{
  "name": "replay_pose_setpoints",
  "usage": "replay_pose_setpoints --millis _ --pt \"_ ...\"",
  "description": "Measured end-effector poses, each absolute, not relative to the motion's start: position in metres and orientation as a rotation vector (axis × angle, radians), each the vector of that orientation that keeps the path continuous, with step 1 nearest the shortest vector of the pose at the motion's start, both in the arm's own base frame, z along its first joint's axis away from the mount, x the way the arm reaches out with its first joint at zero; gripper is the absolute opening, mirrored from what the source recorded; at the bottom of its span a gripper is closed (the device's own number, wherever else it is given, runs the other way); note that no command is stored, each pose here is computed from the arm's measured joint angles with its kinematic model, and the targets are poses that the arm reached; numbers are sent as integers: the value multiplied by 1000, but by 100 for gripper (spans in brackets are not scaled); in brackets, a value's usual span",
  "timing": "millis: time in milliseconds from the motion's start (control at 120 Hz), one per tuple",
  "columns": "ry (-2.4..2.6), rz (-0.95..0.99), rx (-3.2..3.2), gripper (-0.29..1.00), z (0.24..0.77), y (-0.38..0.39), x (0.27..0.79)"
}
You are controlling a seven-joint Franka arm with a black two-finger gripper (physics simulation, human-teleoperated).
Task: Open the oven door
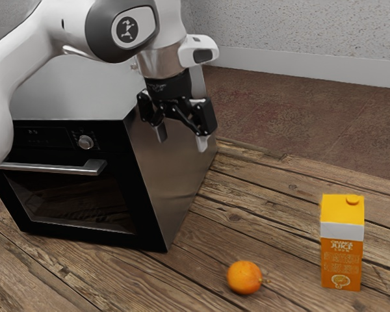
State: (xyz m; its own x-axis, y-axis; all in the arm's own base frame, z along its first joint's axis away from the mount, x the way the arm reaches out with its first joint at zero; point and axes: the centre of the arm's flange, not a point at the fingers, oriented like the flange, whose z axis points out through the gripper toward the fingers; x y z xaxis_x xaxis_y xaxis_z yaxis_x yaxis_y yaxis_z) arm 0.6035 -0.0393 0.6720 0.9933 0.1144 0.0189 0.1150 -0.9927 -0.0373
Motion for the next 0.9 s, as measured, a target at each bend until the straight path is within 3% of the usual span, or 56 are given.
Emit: replay_pose_setpoints --millis 500,592,650,692,833,900 --pt "-239 -106 -3111 70 691 -38 597" --pt "-231 -437 -3120 70 801 -38 530" --pt "-180 -679 -3102 70 877 -43 456" --pt "-90 -743 -3074 70 907 -44 408" --pt "-276 -474 -2947 70 904 44 318" --pt "-408 -433 -2868 70 861 46 261"
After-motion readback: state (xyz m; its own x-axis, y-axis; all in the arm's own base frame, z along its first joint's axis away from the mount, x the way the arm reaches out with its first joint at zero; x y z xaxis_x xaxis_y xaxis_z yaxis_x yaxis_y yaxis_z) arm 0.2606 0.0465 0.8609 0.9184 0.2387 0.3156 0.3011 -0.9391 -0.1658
